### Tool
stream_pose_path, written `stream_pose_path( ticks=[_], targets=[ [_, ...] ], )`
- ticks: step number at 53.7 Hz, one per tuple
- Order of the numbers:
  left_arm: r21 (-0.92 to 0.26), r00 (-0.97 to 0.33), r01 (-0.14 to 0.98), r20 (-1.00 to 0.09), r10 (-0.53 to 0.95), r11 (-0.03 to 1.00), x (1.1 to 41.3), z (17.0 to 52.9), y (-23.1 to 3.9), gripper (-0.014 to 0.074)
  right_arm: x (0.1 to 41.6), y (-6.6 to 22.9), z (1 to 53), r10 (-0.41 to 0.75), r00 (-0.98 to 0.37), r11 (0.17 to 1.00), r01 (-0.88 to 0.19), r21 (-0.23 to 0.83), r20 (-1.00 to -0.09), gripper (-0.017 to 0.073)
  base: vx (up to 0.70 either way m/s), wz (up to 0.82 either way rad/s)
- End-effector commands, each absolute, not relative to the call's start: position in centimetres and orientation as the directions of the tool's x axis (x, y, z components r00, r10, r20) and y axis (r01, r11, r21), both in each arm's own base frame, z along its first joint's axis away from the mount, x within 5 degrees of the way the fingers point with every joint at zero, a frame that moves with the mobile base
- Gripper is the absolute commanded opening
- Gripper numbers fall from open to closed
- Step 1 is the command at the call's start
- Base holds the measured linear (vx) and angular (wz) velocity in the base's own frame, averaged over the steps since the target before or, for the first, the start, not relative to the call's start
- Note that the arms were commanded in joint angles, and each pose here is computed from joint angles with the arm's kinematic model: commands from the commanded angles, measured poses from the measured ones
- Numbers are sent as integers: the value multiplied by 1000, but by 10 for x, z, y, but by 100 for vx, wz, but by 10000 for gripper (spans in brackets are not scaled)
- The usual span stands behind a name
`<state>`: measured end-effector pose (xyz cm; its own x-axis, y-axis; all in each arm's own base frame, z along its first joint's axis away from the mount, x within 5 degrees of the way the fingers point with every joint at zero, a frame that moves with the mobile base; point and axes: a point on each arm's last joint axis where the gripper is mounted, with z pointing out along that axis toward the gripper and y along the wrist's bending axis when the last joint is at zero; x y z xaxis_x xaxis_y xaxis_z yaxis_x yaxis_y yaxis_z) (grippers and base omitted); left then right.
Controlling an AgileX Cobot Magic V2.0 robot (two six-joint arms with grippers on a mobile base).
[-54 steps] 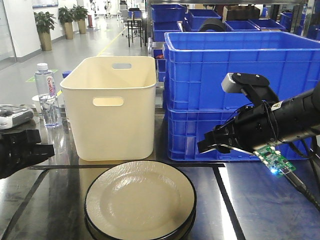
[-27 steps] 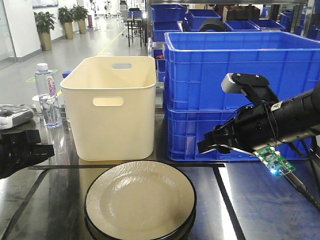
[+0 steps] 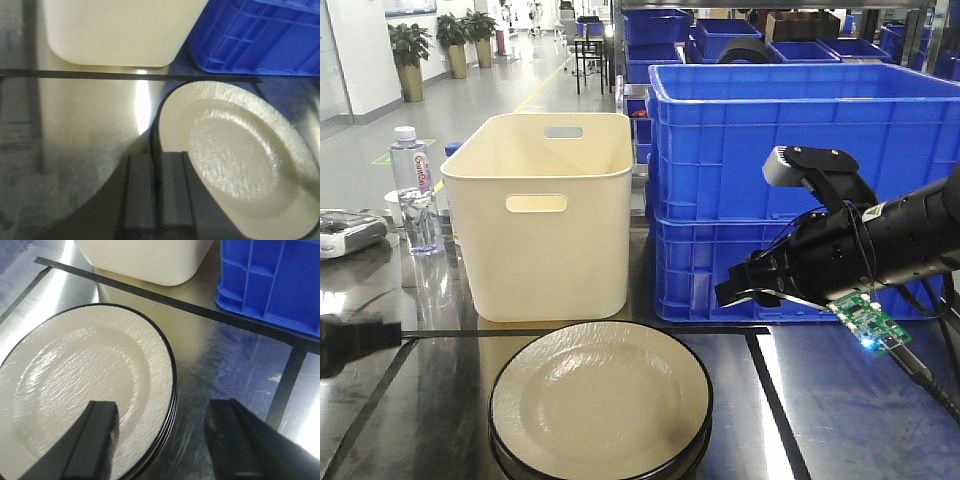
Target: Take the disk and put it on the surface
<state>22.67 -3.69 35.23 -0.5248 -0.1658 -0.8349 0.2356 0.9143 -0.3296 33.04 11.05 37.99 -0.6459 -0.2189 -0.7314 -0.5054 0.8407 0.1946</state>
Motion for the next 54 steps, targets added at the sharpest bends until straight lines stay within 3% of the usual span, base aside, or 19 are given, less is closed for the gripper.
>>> stream_pose_path(
  ticks=[1,9,25,33,45,54],
  targets=[
    [-318,-369,171,-898,-238,933,205,360,-31,-9,323,108,409,-171,-556,842,-511,172,-813,438,0,0],
    [-289,-239,104,-936,-258,952,164,335,-22,-9,323,108,409,-172,-557,842,-511,173,-813,438,0,0],
    [-158,-54,114,-987,-153,981,88,273,-11,-9,323,108,409,-171,-556,842,-511,172,-813,438,0,0],
    [-50,-6,121,-999,-49,991,75,254,-9,-9,323,108,409,-171,-556,842,-511,172,-813,438,0,0],
    [-45,14,90,-999,-47,995,65,240,-6,-9,323,108,409,-171,-556,842,-511,172,-813,438,0,0],
    [-45,113,32,-992,-49,998,51,225,-1,-9,323,108,409,-171,-556,842,-511,172,-813,438,0,0]
  ],
)
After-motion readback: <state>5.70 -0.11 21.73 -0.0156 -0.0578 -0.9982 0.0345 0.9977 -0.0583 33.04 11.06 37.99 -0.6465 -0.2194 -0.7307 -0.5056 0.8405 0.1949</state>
